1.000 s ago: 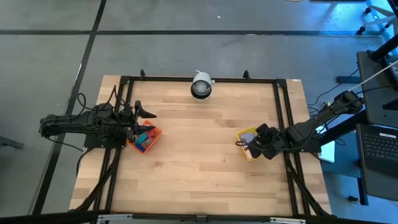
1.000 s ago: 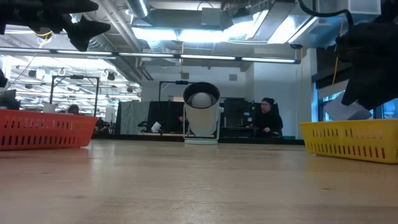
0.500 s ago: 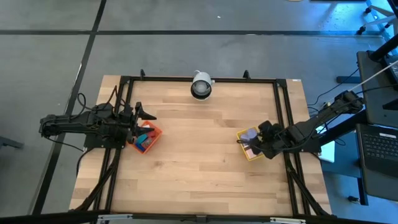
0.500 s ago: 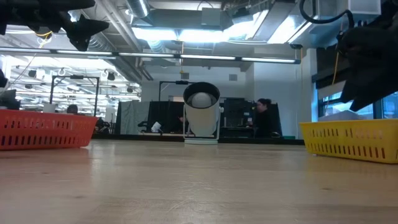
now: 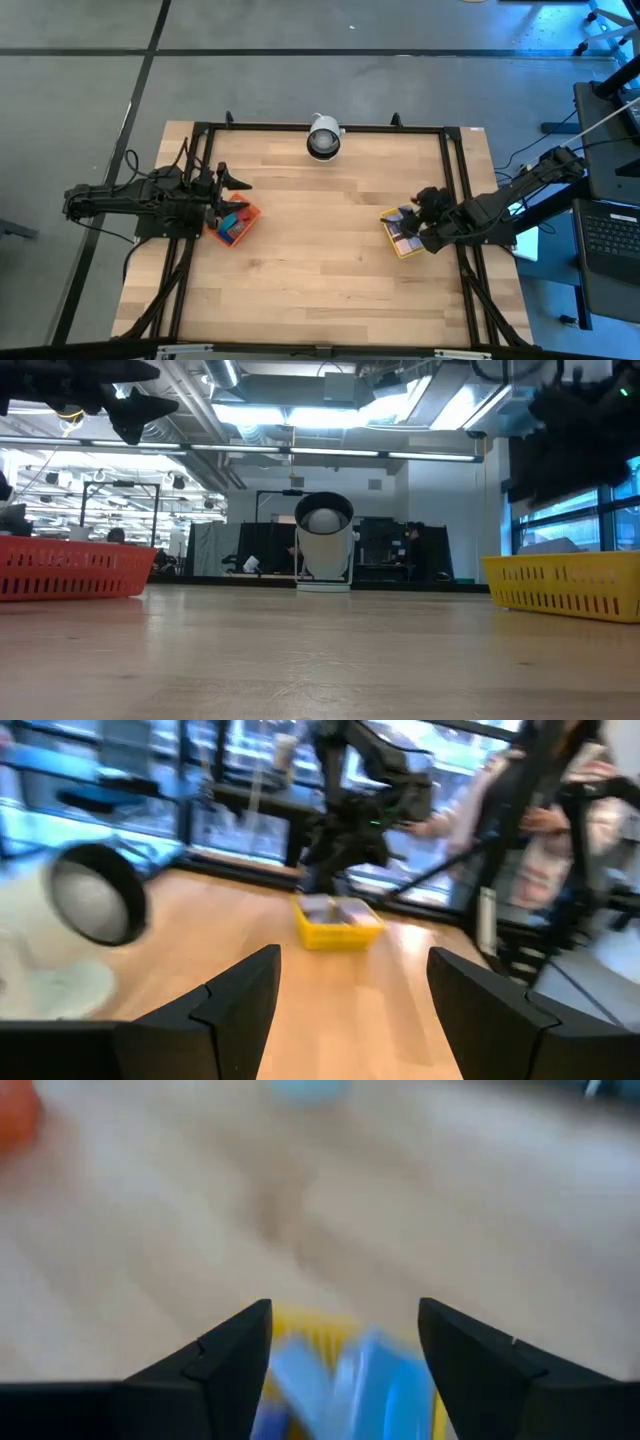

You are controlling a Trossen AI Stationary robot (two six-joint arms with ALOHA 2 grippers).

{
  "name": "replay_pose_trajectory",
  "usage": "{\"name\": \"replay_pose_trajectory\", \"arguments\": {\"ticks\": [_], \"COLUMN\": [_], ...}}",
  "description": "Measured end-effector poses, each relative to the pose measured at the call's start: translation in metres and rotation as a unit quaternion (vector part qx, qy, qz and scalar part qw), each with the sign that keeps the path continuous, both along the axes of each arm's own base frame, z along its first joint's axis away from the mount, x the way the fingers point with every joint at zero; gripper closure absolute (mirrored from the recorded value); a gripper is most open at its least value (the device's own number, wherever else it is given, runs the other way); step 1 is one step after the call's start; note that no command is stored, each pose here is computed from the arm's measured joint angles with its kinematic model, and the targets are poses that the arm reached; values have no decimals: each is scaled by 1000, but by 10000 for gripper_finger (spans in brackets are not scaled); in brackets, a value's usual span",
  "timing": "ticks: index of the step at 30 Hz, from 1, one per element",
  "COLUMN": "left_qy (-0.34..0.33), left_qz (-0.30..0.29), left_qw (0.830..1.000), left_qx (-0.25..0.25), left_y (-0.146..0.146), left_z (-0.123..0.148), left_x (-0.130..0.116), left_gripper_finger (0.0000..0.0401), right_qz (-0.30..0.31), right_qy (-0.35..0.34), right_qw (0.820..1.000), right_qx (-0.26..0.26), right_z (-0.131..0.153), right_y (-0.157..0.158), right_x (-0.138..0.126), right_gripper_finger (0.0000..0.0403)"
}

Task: Pick & Place Office items
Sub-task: Return to Home Position

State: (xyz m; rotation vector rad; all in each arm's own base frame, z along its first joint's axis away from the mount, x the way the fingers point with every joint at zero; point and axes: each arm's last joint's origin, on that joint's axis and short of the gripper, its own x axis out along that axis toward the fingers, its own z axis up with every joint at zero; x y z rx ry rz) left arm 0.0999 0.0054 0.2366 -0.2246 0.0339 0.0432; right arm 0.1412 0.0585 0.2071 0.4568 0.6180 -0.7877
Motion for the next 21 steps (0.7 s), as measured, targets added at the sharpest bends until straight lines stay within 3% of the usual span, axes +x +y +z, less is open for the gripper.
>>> {"name": "replay_pose_trajectory", "arguments": {"ticks": [6,14,18,21], "left_qy": [-35,-4,-30,-39], "left_qz": [49,58,65,68], "left_qw": [996,992,991,991], "left_qx": [60,110,113,112], "left_y": [3,2,2,2], "left_z": [14,37,42,42], "left_x": [-3,-18,-25,-29], "left_gripper_finger": [153,153,153,153], "right_qz": [19,164,192,221], "right_qy": [-62,-76,-105,-129], "right_qw": [987,961,943,934], "right_qx": [-146,-211,-250,-250], "right_z": [52,122,143,150], "right_y": [0,10,7,3], "right_x": [9,-6,-26,-40], "right_gripper_finger": [212,315,339,341]}}
